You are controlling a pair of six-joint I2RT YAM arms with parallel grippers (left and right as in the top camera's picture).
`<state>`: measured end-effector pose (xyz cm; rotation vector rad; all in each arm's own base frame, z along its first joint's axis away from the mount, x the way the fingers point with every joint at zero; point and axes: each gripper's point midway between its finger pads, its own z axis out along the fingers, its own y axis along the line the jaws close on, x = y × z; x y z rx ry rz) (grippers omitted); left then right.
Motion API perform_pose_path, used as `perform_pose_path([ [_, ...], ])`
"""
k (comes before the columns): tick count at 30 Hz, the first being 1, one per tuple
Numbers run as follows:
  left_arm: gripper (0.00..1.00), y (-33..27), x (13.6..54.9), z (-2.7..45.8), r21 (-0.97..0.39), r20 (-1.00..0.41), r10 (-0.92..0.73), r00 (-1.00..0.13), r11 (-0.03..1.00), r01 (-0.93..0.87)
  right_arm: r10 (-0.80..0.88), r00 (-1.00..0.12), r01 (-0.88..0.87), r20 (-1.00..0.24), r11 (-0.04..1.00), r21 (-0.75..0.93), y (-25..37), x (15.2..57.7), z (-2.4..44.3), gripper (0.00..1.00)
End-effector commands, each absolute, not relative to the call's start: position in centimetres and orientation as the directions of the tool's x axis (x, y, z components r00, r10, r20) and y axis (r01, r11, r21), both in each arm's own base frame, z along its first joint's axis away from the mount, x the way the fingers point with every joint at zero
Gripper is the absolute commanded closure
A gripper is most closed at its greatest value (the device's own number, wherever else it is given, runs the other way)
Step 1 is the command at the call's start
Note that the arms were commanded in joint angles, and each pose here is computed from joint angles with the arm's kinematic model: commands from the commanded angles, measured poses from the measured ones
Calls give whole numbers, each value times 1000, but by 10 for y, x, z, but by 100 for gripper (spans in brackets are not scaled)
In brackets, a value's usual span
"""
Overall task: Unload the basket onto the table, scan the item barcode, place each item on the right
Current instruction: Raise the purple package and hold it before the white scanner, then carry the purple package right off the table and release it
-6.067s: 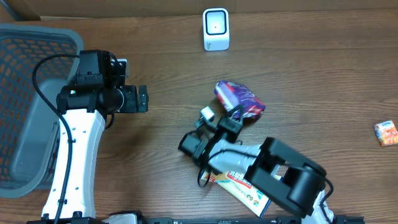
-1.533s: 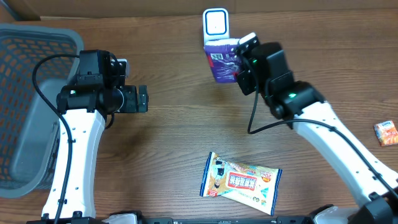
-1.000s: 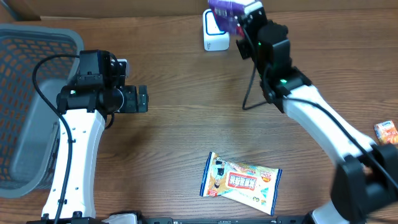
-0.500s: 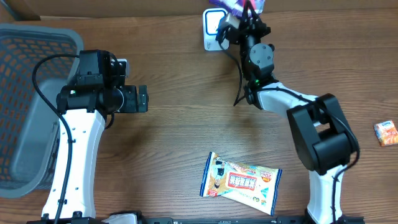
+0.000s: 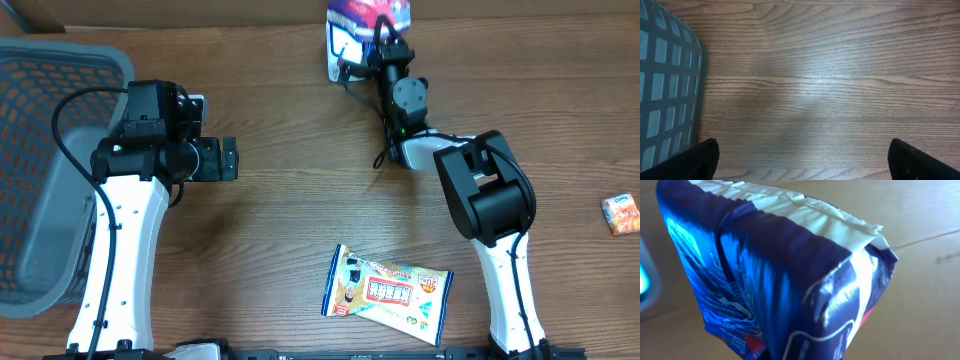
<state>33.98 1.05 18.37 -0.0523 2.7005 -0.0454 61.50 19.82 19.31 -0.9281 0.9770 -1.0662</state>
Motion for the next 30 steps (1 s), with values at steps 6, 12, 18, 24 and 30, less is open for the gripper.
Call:
perform_pose_path([
  [6,0,13,340,187,-39,-435,-57,-899,998,-44,-951,269,245,-151,219,-945,209,629,208,96],
  [12,0,13,340,187,-39,-435,-57,-899,998,-44,-951,275,186,-145,200,-962,215,637,186,96],
  [18,0,13,340,187,-39,-435,-57,-899,998,-44,-951,274,187,-145,200,-962,212,642,184,96],
  [24,0,13,340,187,-39,-435,-57,-899,998,-44,-951,276,195,-139,197,-961,202,645,186,96],
  [30,0,13,340,187,-39,-435,-57,-899,998,-44,-945,287,198,-154,215,-956,191,649,186,96],
])
